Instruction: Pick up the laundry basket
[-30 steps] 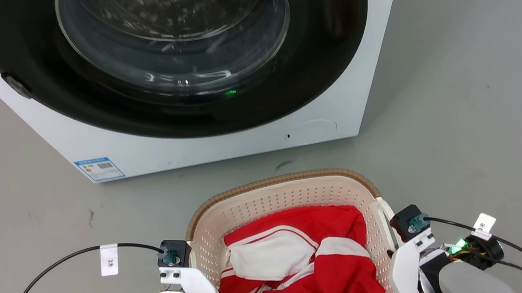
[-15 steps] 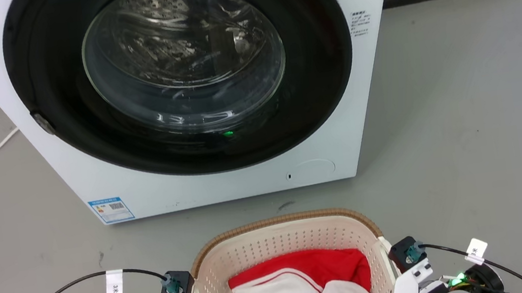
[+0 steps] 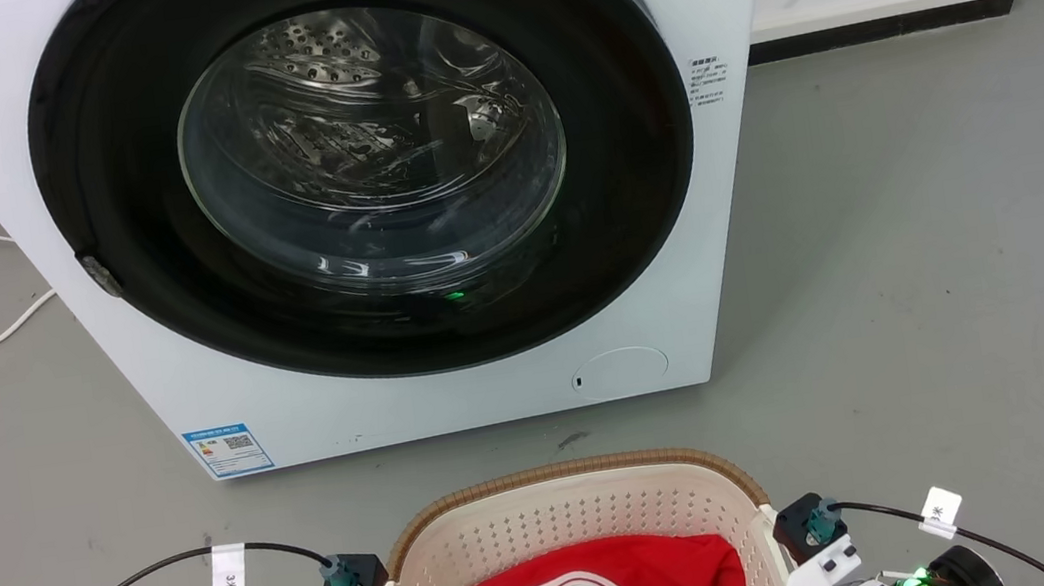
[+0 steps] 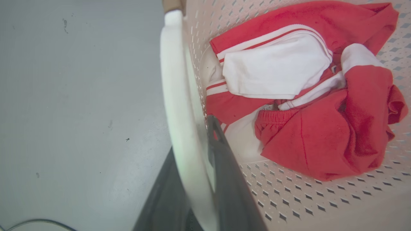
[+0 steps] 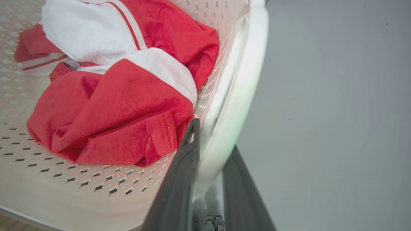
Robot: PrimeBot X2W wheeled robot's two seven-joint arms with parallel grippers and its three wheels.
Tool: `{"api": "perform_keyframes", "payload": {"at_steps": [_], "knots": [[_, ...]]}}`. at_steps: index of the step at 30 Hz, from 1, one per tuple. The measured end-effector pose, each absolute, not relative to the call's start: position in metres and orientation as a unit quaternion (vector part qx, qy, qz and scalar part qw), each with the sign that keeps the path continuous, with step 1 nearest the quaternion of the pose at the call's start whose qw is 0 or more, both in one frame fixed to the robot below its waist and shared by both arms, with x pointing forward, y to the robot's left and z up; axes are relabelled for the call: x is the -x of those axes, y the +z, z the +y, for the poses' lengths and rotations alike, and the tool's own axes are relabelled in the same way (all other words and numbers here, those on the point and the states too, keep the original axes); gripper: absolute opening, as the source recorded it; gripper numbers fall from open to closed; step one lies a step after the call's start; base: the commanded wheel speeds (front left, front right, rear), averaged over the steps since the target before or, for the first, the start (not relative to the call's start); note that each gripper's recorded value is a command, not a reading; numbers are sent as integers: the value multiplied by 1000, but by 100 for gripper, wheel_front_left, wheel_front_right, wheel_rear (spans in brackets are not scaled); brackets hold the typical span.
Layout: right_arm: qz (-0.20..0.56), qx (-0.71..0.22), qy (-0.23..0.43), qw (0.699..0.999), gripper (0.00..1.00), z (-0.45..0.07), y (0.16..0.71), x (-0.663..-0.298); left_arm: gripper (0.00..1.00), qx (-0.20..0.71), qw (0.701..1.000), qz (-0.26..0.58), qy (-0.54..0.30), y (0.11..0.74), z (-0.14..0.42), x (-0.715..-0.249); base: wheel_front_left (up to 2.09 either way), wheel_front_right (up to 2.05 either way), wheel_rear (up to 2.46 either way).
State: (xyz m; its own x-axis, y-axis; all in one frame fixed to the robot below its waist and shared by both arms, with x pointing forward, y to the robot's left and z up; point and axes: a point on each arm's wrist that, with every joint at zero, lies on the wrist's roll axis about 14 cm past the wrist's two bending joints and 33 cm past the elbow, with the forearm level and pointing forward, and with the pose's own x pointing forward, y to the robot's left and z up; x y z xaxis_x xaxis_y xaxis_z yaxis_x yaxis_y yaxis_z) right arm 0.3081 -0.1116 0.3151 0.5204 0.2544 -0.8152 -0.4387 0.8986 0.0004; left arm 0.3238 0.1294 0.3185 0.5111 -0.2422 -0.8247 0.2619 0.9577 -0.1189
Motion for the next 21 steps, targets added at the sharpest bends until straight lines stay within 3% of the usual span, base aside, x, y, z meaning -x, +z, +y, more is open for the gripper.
{"api": "perform_keyframes", "payload": {"at_steps": [21], "knots": [[465,99,200,857,0,-111,311,-303,0,-2,860,490,-146,314,131,-317,0,0,0]]}}
